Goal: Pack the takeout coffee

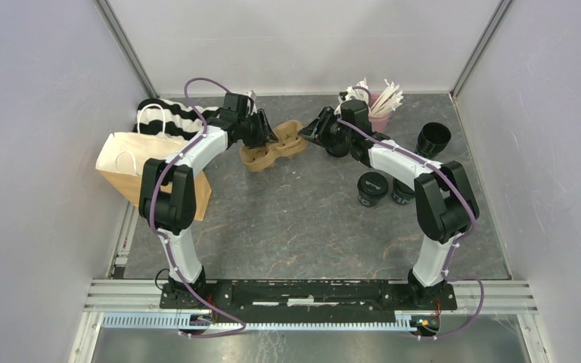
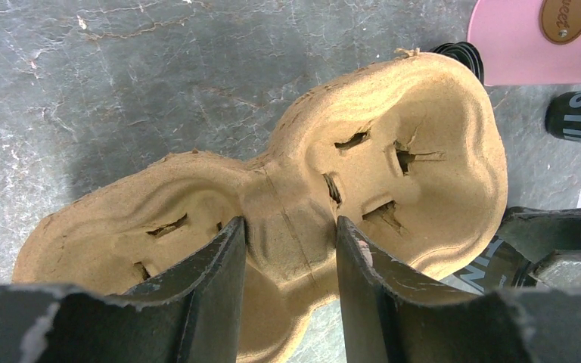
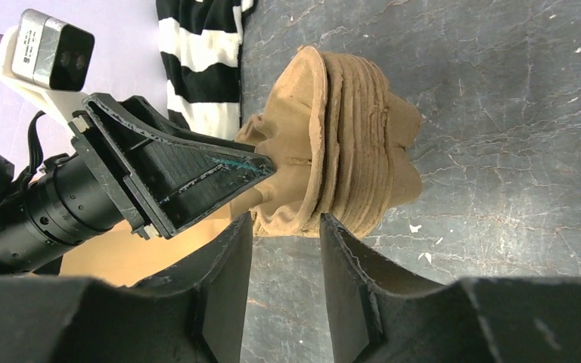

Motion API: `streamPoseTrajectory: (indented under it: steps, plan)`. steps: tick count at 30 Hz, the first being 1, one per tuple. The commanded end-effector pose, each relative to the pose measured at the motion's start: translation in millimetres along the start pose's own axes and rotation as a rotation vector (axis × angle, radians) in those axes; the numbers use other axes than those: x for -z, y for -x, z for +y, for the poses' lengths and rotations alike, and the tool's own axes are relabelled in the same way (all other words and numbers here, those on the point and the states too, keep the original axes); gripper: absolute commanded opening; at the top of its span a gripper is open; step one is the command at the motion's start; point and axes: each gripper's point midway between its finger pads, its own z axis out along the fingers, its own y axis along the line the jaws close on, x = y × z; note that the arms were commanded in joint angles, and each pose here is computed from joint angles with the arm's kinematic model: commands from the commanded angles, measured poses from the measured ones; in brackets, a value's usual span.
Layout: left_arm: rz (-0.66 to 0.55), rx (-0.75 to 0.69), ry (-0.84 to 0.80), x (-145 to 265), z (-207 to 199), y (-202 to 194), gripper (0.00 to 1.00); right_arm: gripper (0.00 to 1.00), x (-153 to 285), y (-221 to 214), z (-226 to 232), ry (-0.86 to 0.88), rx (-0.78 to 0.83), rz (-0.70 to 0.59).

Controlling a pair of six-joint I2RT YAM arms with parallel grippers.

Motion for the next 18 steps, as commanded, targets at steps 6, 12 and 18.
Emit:
streamPoseTrajectory:
  steps: [6,12,18]
  plan:
    - [-0.086,-0.053,-0.099,19,-30,24,0.27,0.41,-2,12,20,0.076,0.003,-0.028]
    - [-0.084,-0.055,-0.106,18,-32,23,0.27,0.41,-4,9,13,0.066,-0.006,-0.023]
    - [-0.082,-0.059,-0.115,19,-35,21,0.26,0.42,-10,8,10,0.066,-0.048,-0.026]
